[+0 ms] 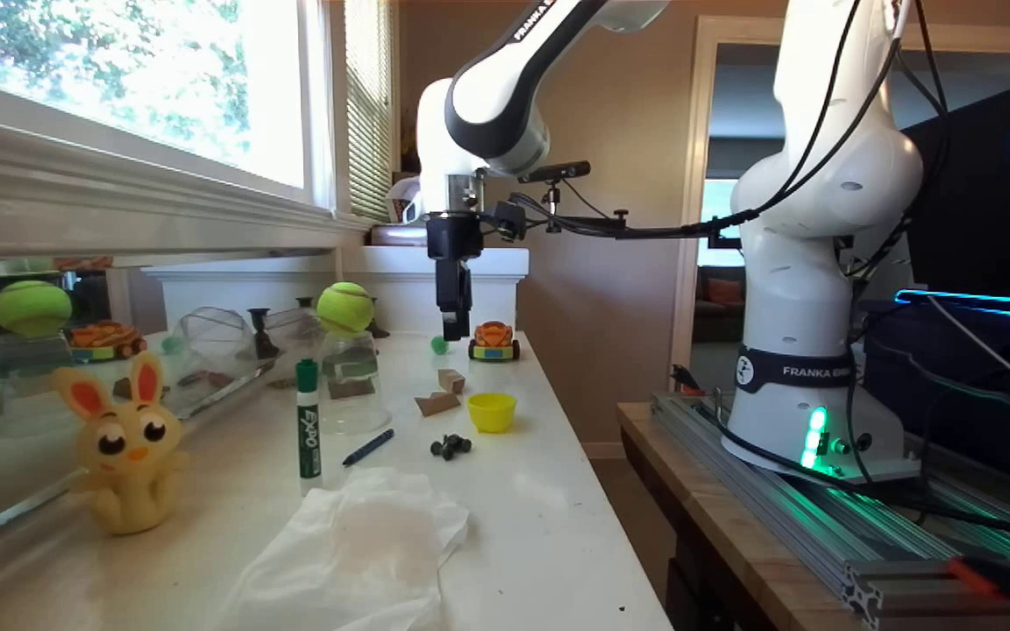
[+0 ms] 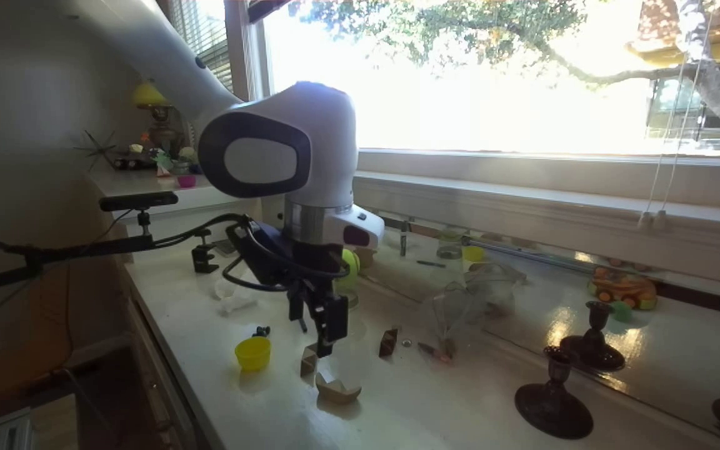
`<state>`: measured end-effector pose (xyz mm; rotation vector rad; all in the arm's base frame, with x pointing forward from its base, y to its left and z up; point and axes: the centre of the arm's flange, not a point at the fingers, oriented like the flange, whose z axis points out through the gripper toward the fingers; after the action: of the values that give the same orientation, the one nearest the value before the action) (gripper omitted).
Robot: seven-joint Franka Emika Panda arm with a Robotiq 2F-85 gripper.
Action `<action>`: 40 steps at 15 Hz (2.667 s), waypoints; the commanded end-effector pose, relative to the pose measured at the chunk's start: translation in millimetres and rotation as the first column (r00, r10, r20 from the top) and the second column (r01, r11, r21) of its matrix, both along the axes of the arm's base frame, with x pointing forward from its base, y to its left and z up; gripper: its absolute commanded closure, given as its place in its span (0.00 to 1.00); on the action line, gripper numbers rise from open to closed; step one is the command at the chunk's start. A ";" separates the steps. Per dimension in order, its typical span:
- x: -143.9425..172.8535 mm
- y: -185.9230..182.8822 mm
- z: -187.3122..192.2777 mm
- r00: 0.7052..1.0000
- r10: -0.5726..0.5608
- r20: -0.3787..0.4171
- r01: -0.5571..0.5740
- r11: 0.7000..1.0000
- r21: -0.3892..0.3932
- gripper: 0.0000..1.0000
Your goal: Alternate the position of the two wooden blocks then stack the yellow bowl on them
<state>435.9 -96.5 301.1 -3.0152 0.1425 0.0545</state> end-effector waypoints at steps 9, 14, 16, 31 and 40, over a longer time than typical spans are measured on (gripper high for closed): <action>34.8 12.7 -24.7 0.853 0.502 0.143 -0.508 0.861 0.006 0.00; 40.0 25.6 -37.7 0.789 0.599 0.137 -0.604 0.797 -0.005 0.00; 39.5 28.4 -42.2 0.773 0.622 0.126 -0.624 0.781 -0.027 0.00; 27.9 35.7 -51.3 0.677 0.735 0.041 -0.729 0.677 -0.101 0.00; 22.4 48.7 -52.2 0.684 0.727 0.069 -0.721 0.687 -0.093 0.00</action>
<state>467.5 -54.5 244.7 -2.8898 -1.0948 0.0079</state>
